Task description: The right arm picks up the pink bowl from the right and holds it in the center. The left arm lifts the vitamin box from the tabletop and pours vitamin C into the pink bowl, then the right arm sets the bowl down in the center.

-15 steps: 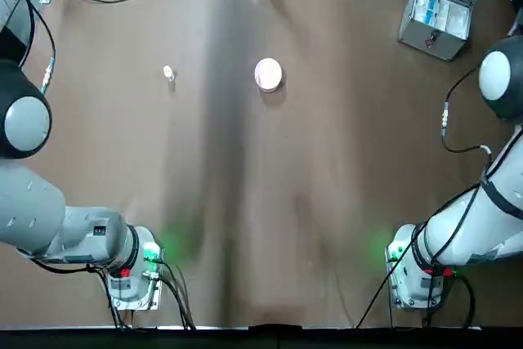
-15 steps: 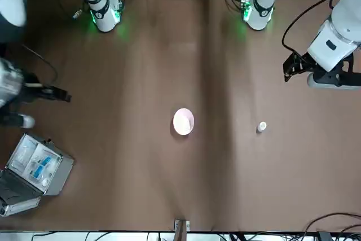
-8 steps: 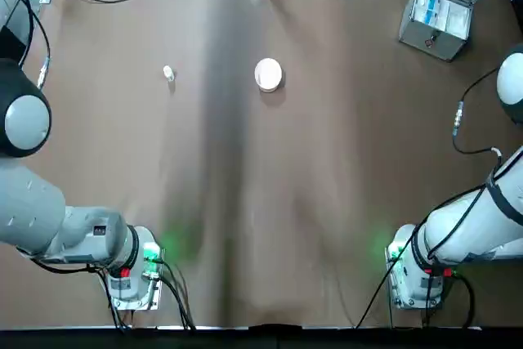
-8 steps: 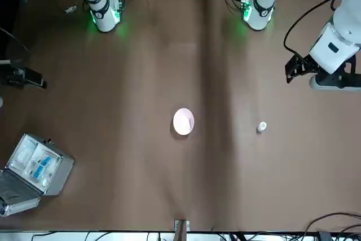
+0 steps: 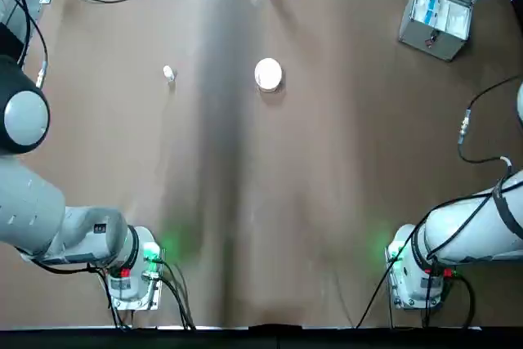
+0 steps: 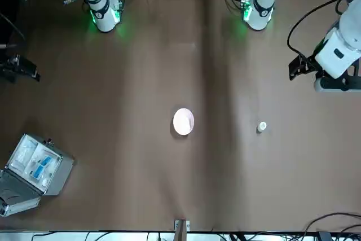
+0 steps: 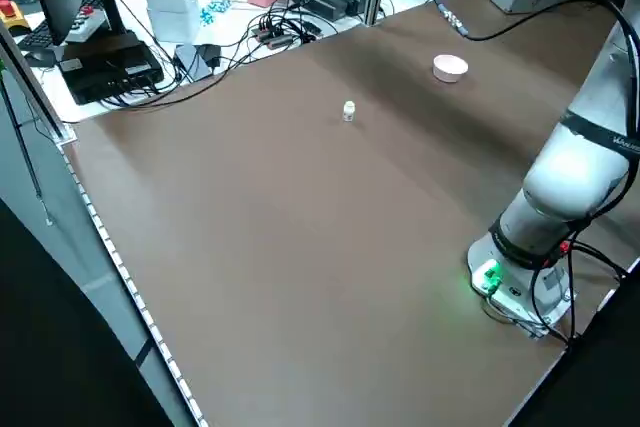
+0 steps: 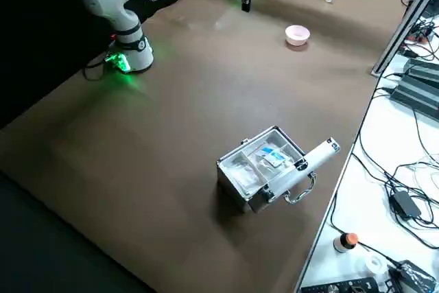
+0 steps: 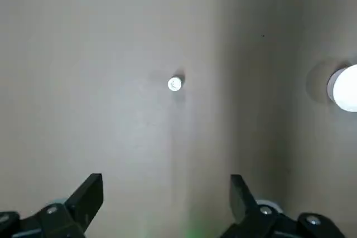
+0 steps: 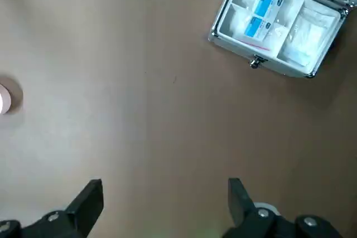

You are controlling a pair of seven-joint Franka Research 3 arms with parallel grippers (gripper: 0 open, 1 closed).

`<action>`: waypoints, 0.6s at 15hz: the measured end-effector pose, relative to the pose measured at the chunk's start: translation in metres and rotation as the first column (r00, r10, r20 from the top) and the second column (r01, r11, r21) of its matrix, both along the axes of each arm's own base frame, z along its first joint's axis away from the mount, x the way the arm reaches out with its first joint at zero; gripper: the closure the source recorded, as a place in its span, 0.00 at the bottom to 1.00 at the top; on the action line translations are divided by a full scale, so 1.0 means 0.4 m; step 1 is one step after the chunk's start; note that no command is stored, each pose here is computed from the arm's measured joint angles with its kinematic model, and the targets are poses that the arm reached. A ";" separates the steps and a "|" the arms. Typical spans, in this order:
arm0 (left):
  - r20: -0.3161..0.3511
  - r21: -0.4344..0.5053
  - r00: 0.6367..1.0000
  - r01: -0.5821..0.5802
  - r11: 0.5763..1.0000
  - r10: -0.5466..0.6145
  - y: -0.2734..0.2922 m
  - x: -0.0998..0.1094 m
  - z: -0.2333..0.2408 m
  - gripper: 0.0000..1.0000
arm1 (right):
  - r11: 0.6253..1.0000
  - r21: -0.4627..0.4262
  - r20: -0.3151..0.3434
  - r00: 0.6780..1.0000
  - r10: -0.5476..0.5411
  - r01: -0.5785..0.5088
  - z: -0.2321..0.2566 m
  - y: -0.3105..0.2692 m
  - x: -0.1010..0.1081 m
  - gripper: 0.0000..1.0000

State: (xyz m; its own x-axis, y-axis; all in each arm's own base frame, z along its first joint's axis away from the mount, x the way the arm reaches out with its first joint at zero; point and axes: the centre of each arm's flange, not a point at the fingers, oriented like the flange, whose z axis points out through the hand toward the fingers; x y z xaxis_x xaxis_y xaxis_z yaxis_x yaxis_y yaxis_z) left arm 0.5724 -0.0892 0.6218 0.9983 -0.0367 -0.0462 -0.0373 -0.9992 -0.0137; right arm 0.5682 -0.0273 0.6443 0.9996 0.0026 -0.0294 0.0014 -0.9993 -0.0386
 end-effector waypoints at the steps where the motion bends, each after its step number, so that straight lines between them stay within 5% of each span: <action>1: 0.005 -0.001 1.000 0.000 1.000 0.000 0.000 0.001 0.001 0.00 | 1.000 0.000 0.002 1.000 -0.001 0.001 0.009 -0.003 -0.009 0.01; 9: 0.036 -0.005 0.999 -0.013 1.000 0.013 0.011 0.012 0.008 0.00 | 1.000 0.001 -0.009 1.000 0.002 -0.002 0.009 0.001 -0.019 0.01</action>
